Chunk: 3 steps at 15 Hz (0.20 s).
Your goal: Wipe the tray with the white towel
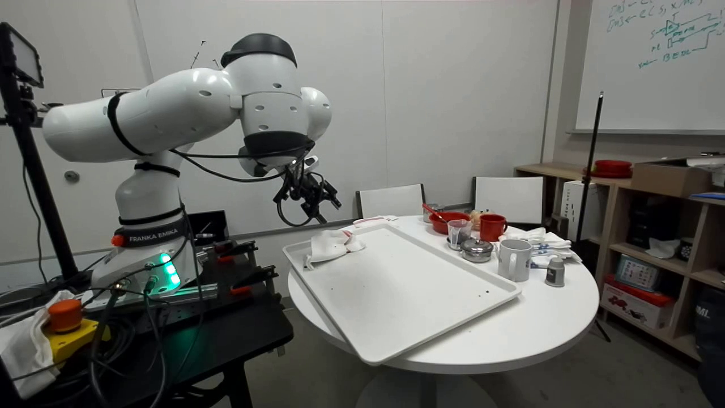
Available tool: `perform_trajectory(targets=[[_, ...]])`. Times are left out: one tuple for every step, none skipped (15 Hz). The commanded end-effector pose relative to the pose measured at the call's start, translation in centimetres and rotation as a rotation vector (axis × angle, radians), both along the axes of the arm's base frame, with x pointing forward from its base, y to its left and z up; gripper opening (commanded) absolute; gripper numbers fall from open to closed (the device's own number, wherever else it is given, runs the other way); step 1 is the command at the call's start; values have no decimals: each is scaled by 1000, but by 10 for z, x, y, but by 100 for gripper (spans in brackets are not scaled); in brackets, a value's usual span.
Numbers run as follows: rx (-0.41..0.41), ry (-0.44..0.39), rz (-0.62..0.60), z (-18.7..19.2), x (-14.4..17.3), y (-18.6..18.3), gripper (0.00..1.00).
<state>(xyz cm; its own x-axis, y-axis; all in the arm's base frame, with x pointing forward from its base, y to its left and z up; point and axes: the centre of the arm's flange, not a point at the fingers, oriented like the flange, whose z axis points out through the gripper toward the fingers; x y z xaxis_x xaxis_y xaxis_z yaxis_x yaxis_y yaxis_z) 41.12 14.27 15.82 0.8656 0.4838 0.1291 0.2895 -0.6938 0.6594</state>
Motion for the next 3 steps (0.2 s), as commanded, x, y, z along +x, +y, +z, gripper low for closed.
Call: perform_trajectory(targets=[[0,0,0,0,0,0,100],[0,0,0,0,0,0,100],[0,1,0,0,0,0,100]])
